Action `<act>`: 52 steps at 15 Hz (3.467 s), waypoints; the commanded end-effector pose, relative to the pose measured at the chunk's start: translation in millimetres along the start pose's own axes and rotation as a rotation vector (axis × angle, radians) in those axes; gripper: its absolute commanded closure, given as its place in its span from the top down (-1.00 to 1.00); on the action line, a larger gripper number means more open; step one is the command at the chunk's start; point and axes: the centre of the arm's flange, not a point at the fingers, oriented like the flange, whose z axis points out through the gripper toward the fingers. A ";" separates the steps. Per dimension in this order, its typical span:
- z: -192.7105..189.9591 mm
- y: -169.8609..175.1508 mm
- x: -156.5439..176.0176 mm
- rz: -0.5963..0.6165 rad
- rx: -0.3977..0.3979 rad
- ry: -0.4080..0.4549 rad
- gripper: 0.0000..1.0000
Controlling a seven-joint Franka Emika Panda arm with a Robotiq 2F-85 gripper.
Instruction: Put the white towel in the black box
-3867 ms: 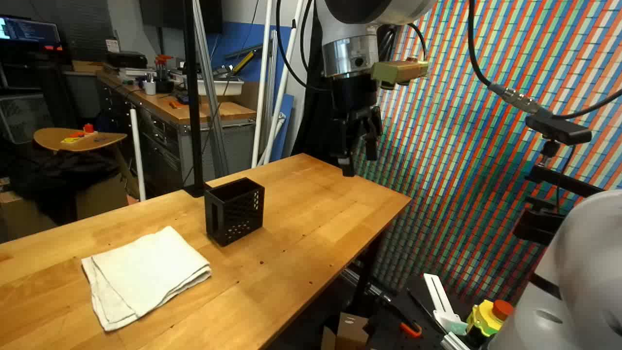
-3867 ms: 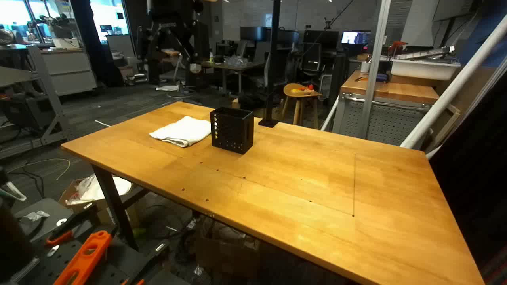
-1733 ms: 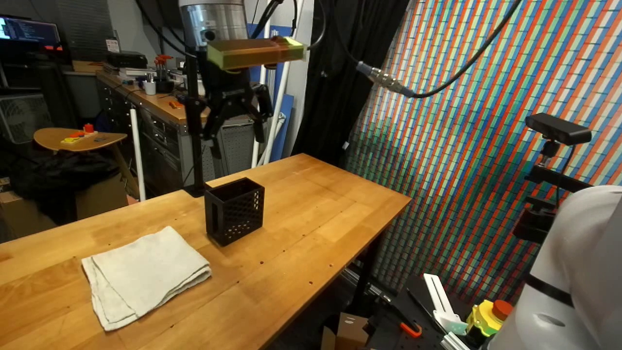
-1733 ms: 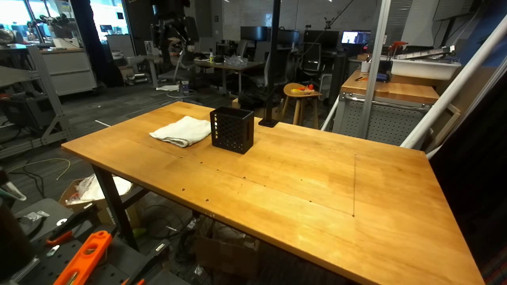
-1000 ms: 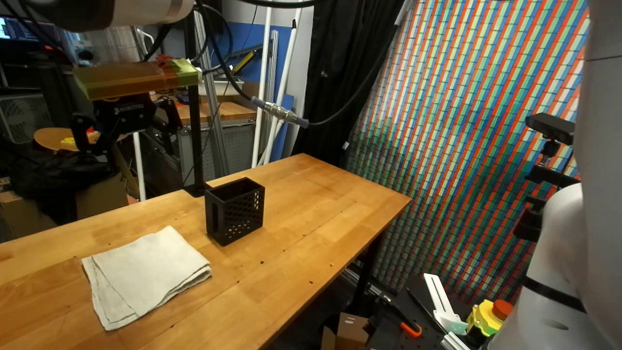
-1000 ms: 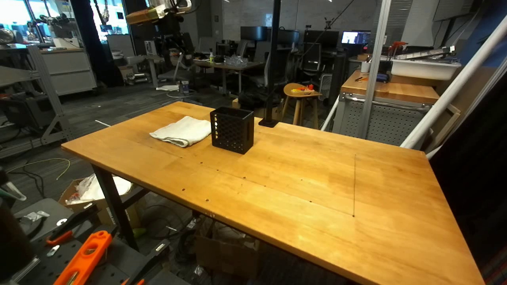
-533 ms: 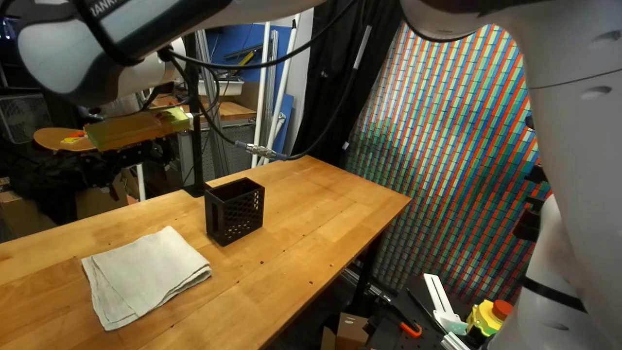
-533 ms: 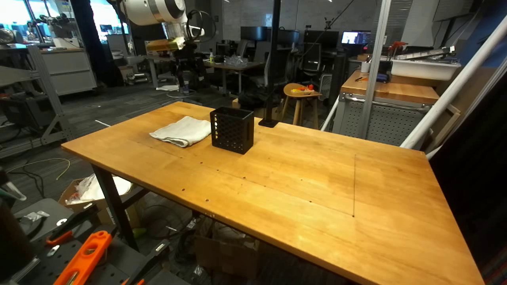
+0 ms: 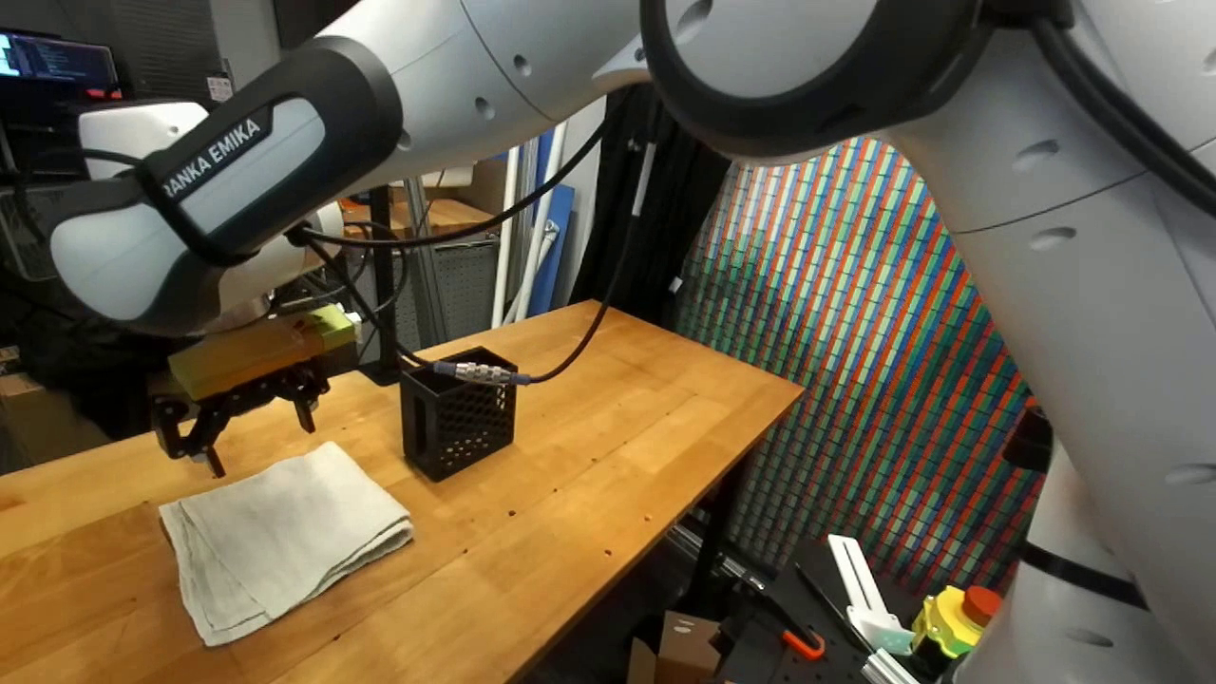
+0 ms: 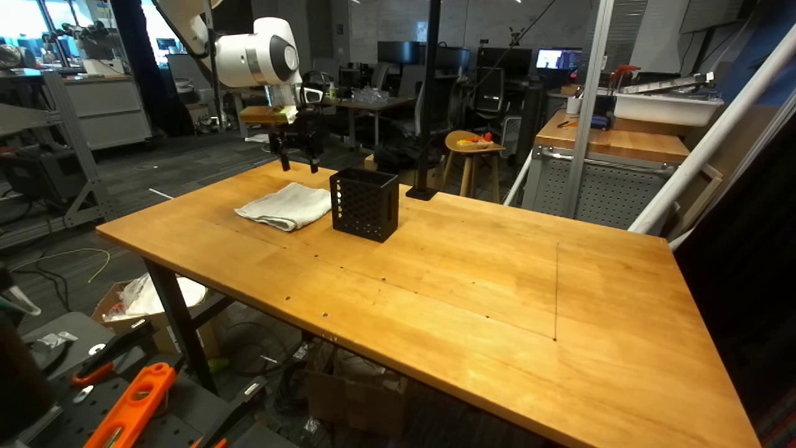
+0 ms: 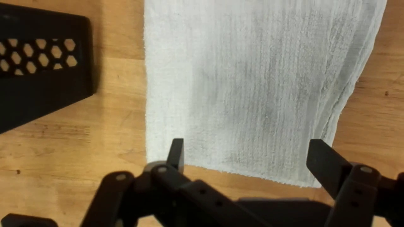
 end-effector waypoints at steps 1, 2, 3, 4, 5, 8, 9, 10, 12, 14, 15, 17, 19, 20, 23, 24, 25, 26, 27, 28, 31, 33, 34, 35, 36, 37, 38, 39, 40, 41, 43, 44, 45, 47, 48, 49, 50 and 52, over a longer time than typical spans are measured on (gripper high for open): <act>20.5 -25.8 12.1 -0.025 0.050 -0.003 1.00; 26.8 -30.9 10.0 -0.029 0.061 -0.010 1.00; 34.9 -35.5 6.9 -0.031 0.068 -0.018 1.00; 43.2 -39.9 4.7 -0.037 0.076 -0.022 1.00; 51.7 -43.2 2.1 -0.041 0.085 -0.025 1.00; 77.1 -44.3 -4.4 -0.047 0.090 -0.032 1.00; 88.9 -41.4 -7.1 -0.051 0.086 -0.039 1.00; 98.5 -38.8 -9.7 -0.058 0.082 -0.046 1.00; 109.0 -36.4 -13.1 -0.080 0.081 -0.053 1.00; 112.1 -36.3 -15.1 -0.091 0.086 -0.058 0.50; 111.2 -36.9 -15.6 -0.093 0.087 -0.060 0.48; 104.6 -37.8 -16.4 -0.105 0.092 -0.061 0.18; 94.5 -37.7 -17.8 -0.121 0.096 -0.057 -0.13; 88.5 -36.6 -19.0 -0.133 0.096 -0.054 -0.28; 69.1 -25.7 -22.2 -0.155 0.093 -0.042 -0.75; 63.9 -21.0 -22.8 -0.158 0.089 -0.039 -0.80; 56.5 -13.7 -23.5 -0.159 0.088 -0.035 -0.86; 50.6 -6.4 -24.4 -0.160 0.084 -0.033 -0.86; 44.7 2.3 -25.8 -0.159 0.079 -0.031 -0.81; 39.2 10.5 -26.7 -0.158 0.080 -0.027 -0.80; 19.2 40.6 -30.8 -0.140 0.070 -0.020 -0.80; 3.0 65.5 -34.1 -0.112 0.052 -0.017 -0.79; -8.7 80.1 -36.2 -0.090 0.044 -0.015 -0.79; -20.7 93.4 -37.8 -0.067 0.039 -0.013 -0.80; -31.7 105.7 -38.7 -0.046 0.029 -0.010 -0.80; -46.3 118.7 -40.3 -0.021 0.025 -0.002 -0.80; -59.9 130.4 -41.8 0.001 0.023 0.003 -0.79; -73.4 141.8 -42.8 0.025 0.027 0.007 -0.79; -88.2 152.2 -44.4 0.045 0.027 0.013 -0.78; -101.7 160.2 -46.5 0.056 0.029 0.019 -0.80; -128.6 175.5 -51.9 0.079 0.027 0.036 -0.80; -137.5 181.5 -54.0 0.090 0.018 0.047 -0.79; -147.7 189.2 -57.4 0.085 0.004 0.075 -0.79; -158.2 201.8 -62.3 0.080 -0.012 0.096 -0.80; -159.4 206.4 -64.9 0.076 -0.019 0.106 -0.79; -156.1 212.3 -67.0 0.069 -0.020 0.112 -0.80; -151.2 217.0 -69.4 0.066 -0.020 0.109 -0.79; -137.4 225.3 -73.1 0.063 -0.008 0.103 -0.79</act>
